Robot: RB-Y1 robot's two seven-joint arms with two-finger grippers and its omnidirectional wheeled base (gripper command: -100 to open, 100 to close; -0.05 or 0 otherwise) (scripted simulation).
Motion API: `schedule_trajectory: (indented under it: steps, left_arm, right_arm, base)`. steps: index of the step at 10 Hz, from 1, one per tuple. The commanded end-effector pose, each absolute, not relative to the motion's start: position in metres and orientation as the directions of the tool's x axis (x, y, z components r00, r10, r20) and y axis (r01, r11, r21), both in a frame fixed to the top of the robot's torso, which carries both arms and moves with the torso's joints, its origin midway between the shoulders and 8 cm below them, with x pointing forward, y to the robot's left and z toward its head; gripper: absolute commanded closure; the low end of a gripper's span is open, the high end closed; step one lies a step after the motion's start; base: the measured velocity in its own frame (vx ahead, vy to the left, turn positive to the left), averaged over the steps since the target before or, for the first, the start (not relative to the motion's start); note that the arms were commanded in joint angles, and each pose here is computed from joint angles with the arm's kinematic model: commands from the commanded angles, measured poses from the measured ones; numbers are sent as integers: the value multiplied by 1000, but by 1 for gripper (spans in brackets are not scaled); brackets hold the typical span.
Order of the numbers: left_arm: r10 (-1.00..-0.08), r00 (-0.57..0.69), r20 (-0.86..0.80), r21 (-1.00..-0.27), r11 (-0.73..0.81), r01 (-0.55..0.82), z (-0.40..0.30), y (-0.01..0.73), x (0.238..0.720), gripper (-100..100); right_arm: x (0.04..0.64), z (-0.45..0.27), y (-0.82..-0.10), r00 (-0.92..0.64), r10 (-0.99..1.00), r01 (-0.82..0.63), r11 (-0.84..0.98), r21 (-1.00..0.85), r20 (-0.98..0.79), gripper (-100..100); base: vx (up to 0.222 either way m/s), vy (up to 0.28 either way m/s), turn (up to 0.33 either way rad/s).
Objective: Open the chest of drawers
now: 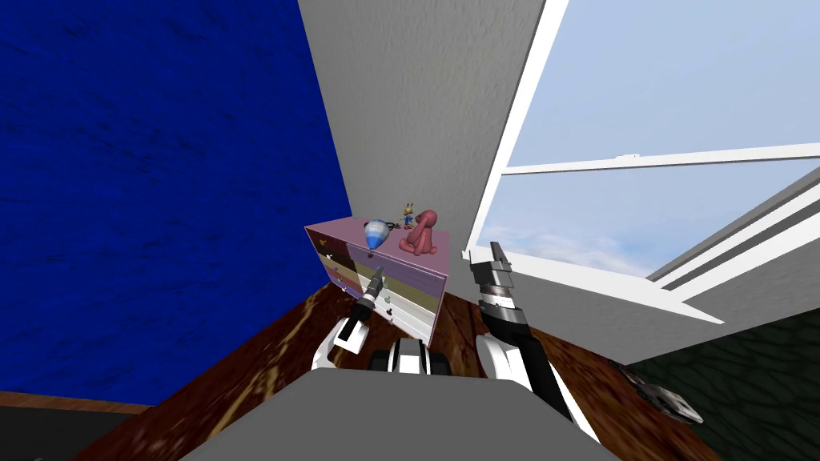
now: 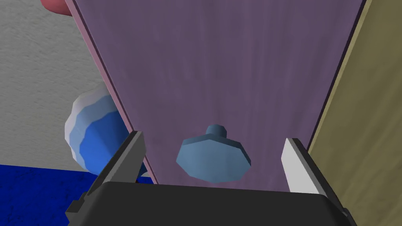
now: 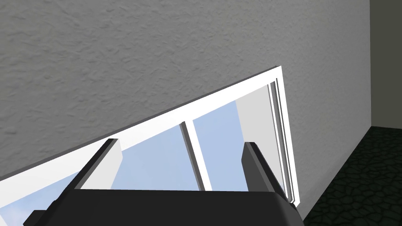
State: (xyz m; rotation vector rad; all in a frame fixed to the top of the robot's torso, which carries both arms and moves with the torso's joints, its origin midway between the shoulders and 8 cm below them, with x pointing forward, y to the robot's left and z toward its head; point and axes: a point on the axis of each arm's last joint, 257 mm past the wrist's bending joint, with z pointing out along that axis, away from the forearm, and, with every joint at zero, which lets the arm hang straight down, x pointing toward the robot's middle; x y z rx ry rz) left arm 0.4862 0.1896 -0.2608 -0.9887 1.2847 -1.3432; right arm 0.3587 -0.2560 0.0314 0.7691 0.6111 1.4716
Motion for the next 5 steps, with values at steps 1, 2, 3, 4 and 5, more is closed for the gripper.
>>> schedule_trajectory:
  steps: [1, 2, 3, 4, 5]
  left_arm:
    - [-982, -176, -73, -992, 53, 115, -261, 190, 487, 100]
    - [-981, -181, -74, -992, 53, 115, -259, 190, 484, 100]
    - [-980, -182, -74, -992, 53, 115, -258, 190, 484, 100]
    - [-980, -185, -74, -992, 54, 115, -257, 190, 482, 100]
    - [-979, -187, -75, -992, 54, 115, -256, 190, 481, 100]
  right_arm:
    - [359, 31, -256, 29, 995, -636, -54, 770, 94, 0]
    - [359, 31, -256, 29, 995, -636, -54, 770, 94, 0]
    - [359, 32, -256, 29, 995, -636, -54, 770, 94, 0]
    - [359, 32, -256, 29, 995, -636, -54, 770, 94, 0]
    - [359, 32, -256, 29, 995, -636, -54, 770, 94, 0]
  base:
    - [11, -3, 2]
    - [-99, 20, 18]
    - [-177, 61, 22]
    - [-206, 69, 16]
    - [-183, 79, 30]
